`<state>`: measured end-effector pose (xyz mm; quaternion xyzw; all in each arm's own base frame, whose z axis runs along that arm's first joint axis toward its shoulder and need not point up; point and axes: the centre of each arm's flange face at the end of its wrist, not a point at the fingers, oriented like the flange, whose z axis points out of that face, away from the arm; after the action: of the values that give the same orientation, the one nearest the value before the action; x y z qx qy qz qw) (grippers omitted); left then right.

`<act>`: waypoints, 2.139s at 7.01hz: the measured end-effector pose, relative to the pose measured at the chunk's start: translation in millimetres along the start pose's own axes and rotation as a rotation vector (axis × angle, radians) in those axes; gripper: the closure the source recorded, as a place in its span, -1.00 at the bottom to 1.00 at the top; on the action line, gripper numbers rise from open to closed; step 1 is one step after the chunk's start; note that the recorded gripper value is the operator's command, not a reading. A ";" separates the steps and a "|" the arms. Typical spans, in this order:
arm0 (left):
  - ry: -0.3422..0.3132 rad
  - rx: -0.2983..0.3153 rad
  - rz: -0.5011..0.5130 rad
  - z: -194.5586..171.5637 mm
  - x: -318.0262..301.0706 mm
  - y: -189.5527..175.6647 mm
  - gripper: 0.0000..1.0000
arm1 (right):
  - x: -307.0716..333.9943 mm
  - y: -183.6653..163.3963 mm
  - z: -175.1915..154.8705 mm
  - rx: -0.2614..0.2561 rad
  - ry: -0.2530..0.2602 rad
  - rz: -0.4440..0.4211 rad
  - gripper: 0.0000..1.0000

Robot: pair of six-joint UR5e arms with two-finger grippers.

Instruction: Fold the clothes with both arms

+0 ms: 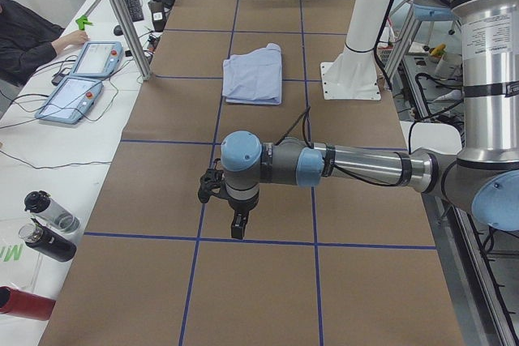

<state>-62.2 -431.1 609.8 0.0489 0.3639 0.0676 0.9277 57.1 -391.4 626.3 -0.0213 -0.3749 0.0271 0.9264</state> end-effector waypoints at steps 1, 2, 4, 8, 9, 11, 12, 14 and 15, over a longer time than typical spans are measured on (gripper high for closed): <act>0.000 -0.001 -0.001 0.2 -0.1 0.3 -0.99 | 0.1 -0.1 0.1 0.000 0.000 0.001 -1.00; 0.001 -0.003 -0.004 0.5 -0.3 0.6 -0.99 | -0.1 -0.4 -0.1 0.001 0.000 0.000 -1.00; 0.016 -0.008 -0.011 2.5 -0.6 1.8 -0.99 | -0.5 -0.9 -0.4 0.002 0.000 -0.001 -1.00; 0.035 -0.014 -0.020 5.6 -1.4 3.1 -0.99 | -1.9 -3.2 -2.0 0.006 0.002 -0.005 -1.00; 0.035 -0.014 -0.038 5.6 -1.3 3.1 -0.99 | -2.0 -3.4 -2.1 0.006 0.002 -0.005 -1.00; 0.035 -0.011 -0.085 4.4 -0.2 2.4 -0.99 | -2.2 -3.7 -2.3 0.007 0.003 -0.005 -1.00; 0.035 -0.011 -0.093 4.2 -0.1 2.3 -0.99 | -2.3 -3.9 -2.5 0.007 0.003 -0.006 -1.00; 0.036 -0.007 -0.092 3.4 0.5 1.9 -0.99 | -2.3 -4.3 -2.7 0.008 0.006 -0.006 -1.00; 0.036 -0.006 -0.089 2.8 1.1 1.8 -0.99 | -2.4 -4.6 -2.9 0.009 0.007 -0.007 -1.00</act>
<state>-59.7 -429.3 611.4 0.0287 0.3820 0.0281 0.9233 57.5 -396.2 622.8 -0.0162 -0.3718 0.0256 0.9278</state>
